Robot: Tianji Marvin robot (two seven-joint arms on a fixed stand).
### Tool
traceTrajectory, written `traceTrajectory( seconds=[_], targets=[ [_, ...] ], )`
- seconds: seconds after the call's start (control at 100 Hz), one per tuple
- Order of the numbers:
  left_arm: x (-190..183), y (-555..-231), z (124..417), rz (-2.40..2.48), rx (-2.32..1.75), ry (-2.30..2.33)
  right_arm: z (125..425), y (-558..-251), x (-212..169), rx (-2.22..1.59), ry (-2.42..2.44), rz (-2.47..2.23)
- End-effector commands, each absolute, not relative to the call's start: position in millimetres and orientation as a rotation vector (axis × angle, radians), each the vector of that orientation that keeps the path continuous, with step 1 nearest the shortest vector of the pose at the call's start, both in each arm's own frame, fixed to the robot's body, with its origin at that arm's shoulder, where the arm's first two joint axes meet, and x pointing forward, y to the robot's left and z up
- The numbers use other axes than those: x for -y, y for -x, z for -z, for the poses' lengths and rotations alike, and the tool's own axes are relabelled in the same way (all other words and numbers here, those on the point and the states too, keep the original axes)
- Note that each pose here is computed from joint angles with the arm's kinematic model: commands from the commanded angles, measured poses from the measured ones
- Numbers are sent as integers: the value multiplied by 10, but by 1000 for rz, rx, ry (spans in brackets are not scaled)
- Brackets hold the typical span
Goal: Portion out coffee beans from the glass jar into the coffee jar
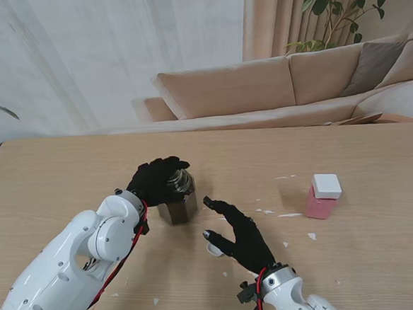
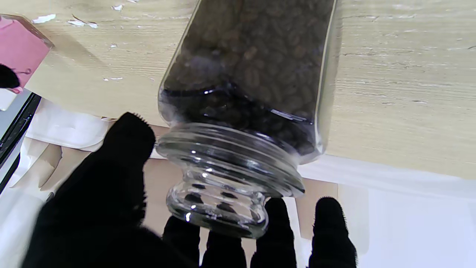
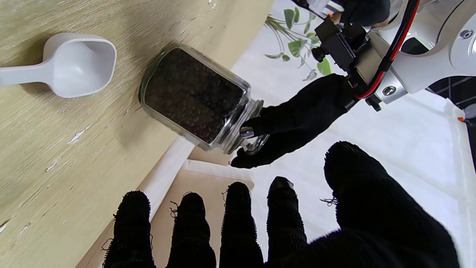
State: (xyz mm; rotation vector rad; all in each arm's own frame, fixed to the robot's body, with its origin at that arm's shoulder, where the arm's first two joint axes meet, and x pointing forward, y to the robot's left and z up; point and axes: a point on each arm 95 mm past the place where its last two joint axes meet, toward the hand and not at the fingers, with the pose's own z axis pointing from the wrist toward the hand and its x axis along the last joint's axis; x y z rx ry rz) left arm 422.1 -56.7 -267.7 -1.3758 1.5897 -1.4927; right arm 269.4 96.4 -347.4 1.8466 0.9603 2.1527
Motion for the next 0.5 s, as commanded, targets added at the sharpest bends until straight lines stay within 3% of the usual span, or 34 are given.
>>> traceTrajectory(
  seconds=[0.0, 0.49],
  targets=[
    [581, -4190, 2662, 1499, -1604, 1382, 3464, -2671, -1003, -975, -1855, -2159],
    [578, -4186, 2333, 1435, -1677, 1239, 3437, -2664, -1000, -970, -1848, -2163]
  ],
)
